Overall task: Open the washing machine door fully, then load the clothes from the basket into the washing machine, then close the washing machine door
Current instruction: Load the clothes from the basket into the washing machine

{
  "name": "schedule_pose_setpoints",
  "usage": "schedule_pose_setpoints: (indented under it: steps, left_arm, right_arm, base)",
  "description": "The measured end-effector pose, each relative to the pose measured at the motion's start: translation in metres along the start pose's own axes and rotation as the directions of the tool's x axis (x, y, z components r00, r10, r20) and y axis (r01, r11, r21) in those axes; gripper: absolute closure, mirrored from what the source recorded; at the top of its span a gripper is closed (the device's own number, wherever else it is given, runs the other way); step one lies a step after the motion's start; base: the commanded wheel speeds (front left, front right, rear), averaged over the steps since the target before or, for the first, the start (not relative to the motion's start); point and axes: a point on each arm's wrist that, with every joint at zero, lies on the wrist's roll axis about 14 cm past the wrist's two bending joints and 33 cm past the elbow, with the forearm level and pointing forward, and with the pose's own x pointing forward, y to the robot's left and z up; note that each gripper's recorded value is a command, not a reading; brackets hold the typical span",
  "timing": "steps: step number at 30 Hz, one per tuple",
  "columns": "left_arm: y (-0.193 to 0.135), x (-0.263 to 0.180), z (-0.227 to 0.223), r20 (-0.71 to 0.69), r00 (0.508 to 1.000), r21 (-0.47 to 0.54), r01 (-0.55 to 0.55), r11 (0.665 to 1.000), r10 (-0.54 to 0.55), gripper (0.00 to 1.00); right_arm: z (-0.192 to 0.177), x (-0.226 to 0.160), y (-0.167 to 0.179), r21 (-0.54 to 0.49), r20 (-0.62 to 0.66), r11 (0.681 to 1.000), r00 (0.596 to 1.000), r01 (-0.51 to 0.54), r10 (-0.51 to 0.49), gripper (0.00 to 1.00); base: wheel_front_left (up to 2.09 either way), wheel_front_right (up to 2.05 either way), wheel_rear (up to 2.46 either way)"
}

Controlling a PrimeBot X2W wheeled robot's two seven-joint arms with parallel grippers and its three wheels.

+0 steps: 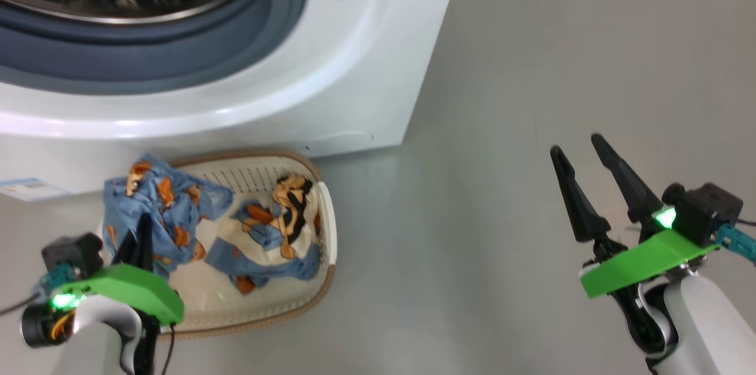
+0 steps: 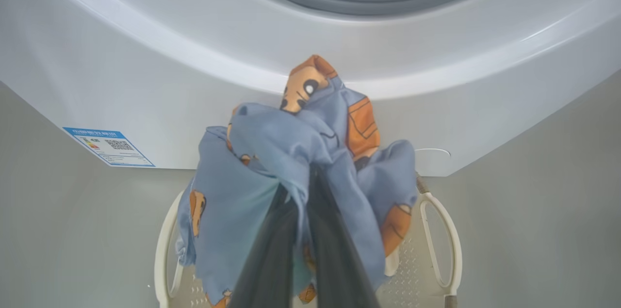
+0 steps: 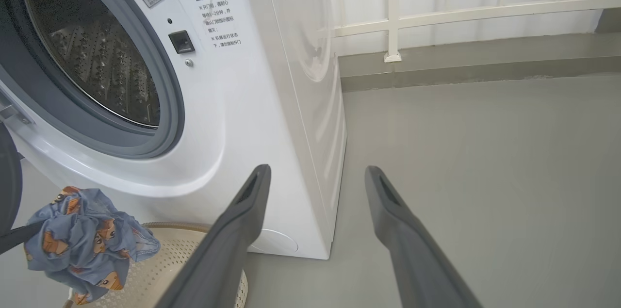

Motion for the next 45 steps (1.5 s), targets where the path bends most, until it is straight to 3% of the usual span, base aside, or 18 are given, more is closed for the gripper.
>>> schedule_pose_setpoints:
  steps: [10, 24, 37, 45]
  left_arm:
    - [-0.007, -0.047, 0.047, 0.184, 0.983, 0.006, 0.005, 1.000, -0.006, 1.00]
    - [-0.008, -0.108, 0.079, 0.351, 0.937, 0.014, -0.015, 1.000, 0.009, 1.00]
    - [-0.012, -0.152, 0.093, 0.434, 0.901, 0.029, -0.024, 0.999, 0.009, 1.00]
    - [-0.015, -0.148, 0.093, 0.435, 0.900, 0.009, -0.018, 1.000, 0.013, 1.00]
  right_arm:
    - [0.016, -0.021, 0.006, 0.004, 0.036, 1.000, 0.999, -0.004, 0.004, 0.00]
    - [0.029, -0.038, 0.006, 0.007, 0.070, 1.000, 0.998, 0.003, -0.003, 0.00]
    - [0.032, -0.053, -0.001, 0.010, 0.079, 0.999, 0.996, 0.031, -0.032, 0.00]
    - [0.029, -0.051, -0.003, 0.011, 0.071, 0.999, 0.997, 0.037, -0.037, 0.00]
  base:
    - [0.00, 0.00, 0.00]
    - [0.00, 0.00, 0.00]
    - [0.00, 0.00, 0.00]
    - [0.00, 0.00, 0.00]
